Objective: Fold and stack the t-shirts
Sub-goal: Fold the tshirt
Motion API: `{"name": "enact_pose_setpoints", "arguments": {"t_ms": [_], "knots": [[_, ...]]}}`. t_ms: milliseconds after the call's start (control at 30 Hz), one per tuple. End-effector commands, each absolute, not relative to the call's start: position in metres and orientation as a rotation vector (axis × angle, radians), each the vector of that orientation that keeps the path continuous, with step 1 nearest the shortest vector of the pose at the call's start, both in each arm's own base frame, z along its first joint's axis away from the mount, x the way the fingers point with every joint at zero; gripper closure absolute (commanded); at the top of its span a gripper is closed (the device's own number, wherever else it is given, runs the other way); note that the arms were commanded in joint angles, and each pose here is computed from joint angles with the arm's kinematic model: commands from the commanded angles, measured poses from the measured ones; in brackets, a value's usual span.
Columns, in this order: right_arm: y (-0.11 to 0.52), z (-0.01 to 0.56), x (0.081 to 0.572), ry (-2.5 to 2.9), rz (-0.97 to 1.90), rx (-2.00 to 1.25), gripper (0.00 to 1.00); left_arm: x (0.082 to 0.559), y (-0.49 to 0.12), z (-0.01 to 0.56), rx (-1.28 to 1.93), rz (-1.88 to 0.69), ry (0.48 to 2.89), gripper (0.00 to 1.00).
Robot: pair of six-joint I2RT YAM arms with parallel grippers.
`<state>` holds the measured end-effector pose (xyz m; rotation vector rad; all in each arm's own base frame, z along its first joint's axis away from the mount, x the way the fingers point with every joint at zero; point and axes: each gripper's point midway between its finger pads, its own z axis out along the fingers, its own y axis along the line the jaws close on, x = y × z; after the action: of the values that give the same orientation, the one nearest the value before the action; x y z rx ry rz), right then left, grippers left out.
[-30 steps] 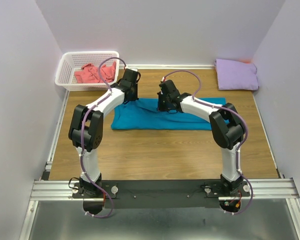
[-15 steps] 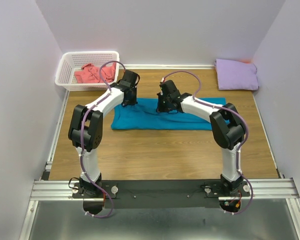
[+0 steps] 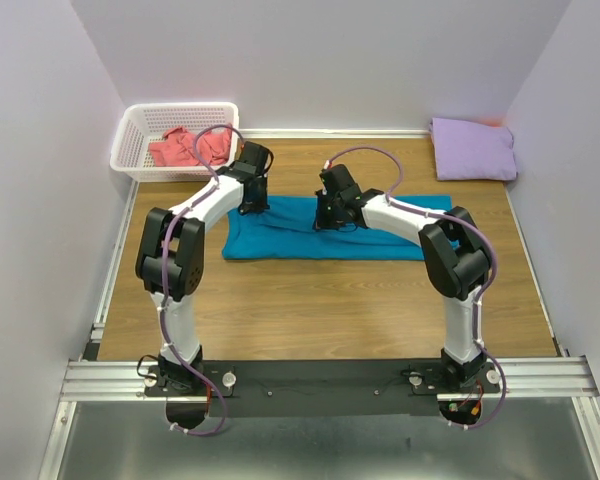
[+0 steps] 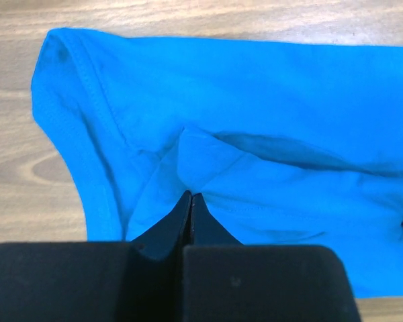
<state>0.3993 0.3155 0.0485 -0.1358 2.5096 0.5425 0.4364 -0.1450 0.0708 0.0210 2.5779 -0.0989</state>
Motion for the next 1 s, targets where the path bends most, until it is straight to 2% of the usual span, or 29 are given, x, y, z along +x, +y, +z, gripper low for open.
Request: {"name": "enact_pose_setpoints", "arguments": {"t_ms": [0,200,233,300,333,400,500,633,733,967], "knots": [[0.302,0.032,0.393,2.559,0.477,-0.081,0.97,0.449,-0.145,0.054,0.020,-0.091,2.553,0.94],[0.300,0.049,0.399,2.514,0.469,-0.074,0.75,0.457,-0.146,0.058,0.011,-0.093,2.526,0.74],[0.299,0.056,0.400,2.496,0.462,-0.078,0.74,0.457,-0.146,0.063,0.005,-0.093,2.518,0.65],[0.295,0.069,0.404,2.467,0.467,-0.079,0.69,0.456,-0.143,0.082,-0.009,-0.096,2.477,0.57],[0.295,0.074,0.405,2.459,0.481,-0.080,0.68,0.455,-0.142,0.089,-0.015,-0.094,2.464,0.49],[0.293,0.081,0.409,2.447,0.499,-0.077,0.67,0.452,-0.137,0.111,-0.035,-0.086,2.417,0.44],[0.295,0.095,0.413,2.428,0.565,-0.103,0.67,0.447,-0.135,0.136,-0.065,-0.101,2.369,0.44],[0.310,0.100,0.415,2.419,0.644,-0.182,0.67,0.441,-0.151,0.149,-0.019,-0.219,2.333,0.56],[0.317,0.097,0.417,2.420,0.674,-0.222,0.66,0.440,-0.162,0.141,0.025,-0.276,2.338,0.64],[0.324,0.073,0.421,2.444,0.671,-0.329,0.60,0.445,-0.169,0.096,0.063,-0.289,2.406,0.74]]}}
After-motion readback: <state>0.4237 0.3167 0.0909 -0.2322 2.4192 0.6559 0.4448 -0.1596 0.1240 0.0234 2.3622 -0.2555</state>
